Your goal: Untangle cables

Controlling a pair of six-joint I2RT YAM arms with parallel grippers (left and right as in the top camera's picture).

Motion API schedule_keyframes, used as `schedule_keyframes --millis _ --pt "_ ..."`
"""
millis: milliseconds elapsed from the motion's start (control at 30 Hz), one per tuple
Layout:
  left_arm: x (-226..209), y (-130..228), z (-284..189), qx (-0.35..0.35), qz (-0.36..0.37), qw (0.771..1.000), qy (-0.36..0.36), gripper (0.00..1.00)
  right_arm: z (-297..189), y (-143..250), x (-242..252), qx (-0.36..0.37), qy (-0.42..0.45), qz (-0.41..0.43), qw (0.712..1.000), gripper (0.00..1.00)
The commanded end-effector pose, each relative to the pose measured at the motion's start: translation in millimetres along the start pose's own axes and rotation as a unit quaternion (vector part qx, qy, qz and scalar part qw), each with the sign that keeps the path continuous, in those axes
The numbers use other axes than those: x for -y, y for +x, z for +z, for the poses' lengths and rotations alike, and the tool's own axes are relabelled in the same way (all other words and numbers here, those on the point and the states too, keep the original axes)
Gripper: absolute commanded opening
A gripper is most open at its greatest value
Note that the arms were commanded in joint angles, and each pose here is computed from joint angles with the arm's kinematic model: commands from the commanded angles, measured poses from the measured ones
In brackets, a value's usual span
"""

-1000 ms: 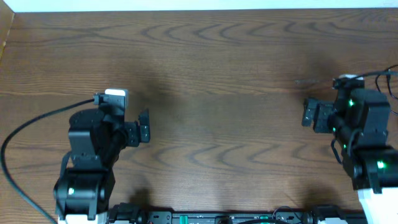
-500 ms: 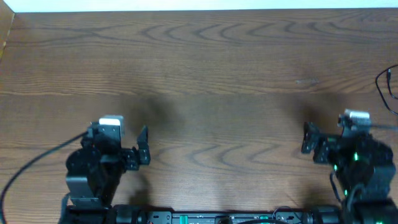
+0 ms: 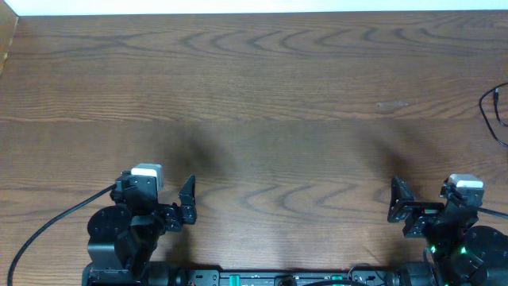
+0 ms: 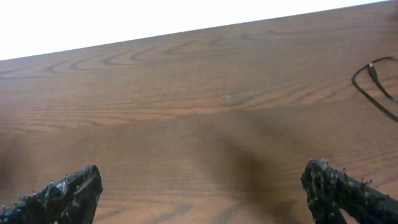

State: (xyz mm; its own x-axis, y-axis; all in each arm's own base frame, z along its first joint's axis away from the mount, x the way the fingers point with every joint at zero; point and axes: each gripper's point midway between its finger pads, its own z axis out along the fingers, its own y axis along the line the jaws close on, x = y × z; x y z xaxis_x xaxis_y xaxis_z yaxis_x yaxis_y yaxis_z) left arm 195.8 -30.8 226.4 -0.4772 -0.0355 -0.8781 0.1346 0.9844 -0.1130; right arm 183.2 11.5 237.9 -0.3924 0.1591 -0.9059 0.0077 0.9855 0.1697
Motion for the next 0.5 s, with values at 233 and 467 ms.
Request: schedule_keyframes --millis 233,467 --pt "1.1 5.3 1.7 -0.007 -0.01 1.0 0.005 0.98 0.3 11.0 0.6 -0.02 0.0 0.016 1.0 0.99" --pt "1.3 31.0 0.3 -0.059 -0.018 0.998 0.005 0.98 -0.8 29.8 3.4 -0.058 0.008 0.053 0.997 0.99"
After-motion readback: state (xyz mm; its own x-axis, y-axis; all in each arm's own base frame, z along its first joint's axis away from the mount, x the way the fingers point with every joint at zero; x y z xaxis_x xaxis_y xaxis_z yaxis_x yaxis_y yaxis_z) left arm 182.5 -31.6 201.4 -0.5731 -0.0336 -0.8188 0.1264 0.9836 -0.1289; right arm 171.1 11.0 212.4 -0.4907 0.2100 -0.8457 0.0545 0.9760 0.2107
